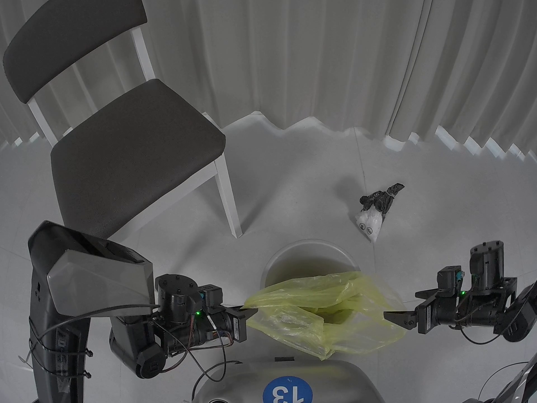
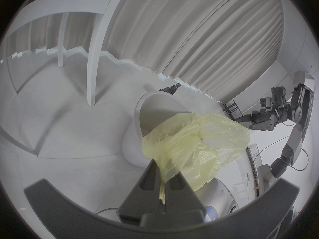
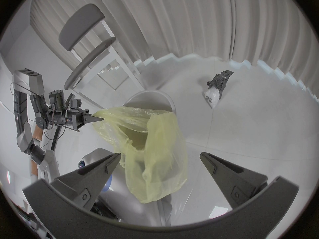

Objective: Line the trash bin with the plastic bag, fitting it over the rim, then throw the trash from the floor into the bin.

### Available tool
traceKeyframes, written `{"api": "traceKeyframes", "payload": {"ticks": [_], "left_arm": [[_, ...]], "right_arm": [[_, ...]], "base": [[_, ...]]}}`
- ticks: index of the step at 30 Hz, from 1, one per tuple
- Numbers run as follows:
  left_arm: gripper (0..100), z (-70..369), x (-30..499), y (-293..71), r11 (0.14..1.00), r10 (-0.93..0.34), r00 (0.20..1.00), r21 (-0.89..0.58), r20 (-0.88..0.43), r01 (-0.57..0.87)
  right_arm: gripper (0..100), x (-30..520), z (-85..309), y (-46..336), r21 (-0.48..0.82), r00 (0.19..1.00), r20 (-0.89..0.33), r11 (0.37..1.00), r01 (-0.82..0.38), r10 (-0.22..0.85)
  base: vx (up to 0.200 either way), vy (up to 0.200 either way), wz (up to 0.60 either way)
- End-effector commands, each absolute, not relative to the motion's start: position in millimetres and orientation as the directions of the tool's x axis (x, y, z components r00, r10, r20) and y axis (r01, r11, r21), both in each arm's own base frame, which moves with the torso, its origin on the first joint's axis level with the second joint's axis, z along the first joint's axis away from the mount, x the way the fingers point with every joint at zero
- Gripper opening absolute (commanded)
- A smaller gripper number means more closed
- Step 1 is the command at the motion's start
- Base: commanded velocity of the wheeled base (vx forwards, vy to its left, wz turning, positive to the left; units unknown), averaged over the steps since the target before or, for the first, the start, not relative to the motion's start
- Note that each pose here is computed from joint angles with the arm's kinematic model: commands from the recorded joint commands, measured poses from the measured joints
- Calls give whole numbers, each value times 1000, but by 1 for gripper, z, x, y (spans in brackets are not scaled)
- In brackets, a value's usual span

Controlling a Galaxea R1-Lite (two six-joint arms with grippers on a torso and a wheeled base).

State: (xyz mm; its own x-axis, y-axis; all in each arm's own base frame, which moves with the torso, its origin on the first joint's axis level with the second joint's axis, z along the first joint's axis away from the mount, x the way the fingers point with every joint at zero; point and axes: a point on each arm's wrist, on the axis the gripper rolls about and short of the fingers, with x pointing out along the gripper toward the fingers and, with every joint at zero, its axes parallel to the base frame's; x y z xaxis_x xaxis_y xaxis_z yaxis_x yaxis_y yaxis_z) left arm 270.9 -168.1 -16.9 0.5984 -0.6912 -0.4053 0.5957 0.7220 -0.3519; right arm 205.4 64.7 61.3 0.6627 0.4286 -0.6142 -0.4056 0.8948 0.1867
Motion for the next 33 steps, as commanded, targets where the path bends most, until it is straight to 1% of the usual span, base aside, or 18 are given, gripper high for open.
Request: {"api": "traceKeyframes", "payload": {"ticks": [1,3,9,10,13,17,23,29,33], "left_arm": [[0,-16,269,-166,724,-689,598,-354,-409,592],[0,-20,269,-165,729,-683,596,-354,-421,586],[0,-23,269,-162,748,-663,606,-340,-440,571],[0,-23,269,-158,755,-653,610,-316,-449,575],[0,-25,270,-154,774,-627,626,-280,-463,568],[0,-38,273,-157,785,-611,618,-275,-495,555],[0,-49,285,-169,778,-621,623,-277,-476,564],[0,-44,293,-177,776,-627,644,-283,-439,563],[0,-42,295,-181,777,-628,653,-303,-422,552]], "right_arm": [[100,217,173,97,178,671,-548,854,-489,499],[100,222,183,106,155,682,-546,859,-489,486],[100,225,180,123,134,663,-564,847,-515,492],[100,224,174,130,134,642,-580,836,-532,501],[100,225,168,137,136,620,-597,826,-546,508],[100,226,158,147,138,585,-626,812,-567,515],[100,229,147,159,134,555,-647,794,-592,523],[100,230,143,164,132,544,-652,786,-604,528],[100,231,135,170,132,523,-670,777,-615,527]], "base": [[0,0,0],[0,0,0],[0,0,0],[0,0,0],[0,0,0],[0,0,0],[0,0,0],[0,0,0],[0,0,0]]}}
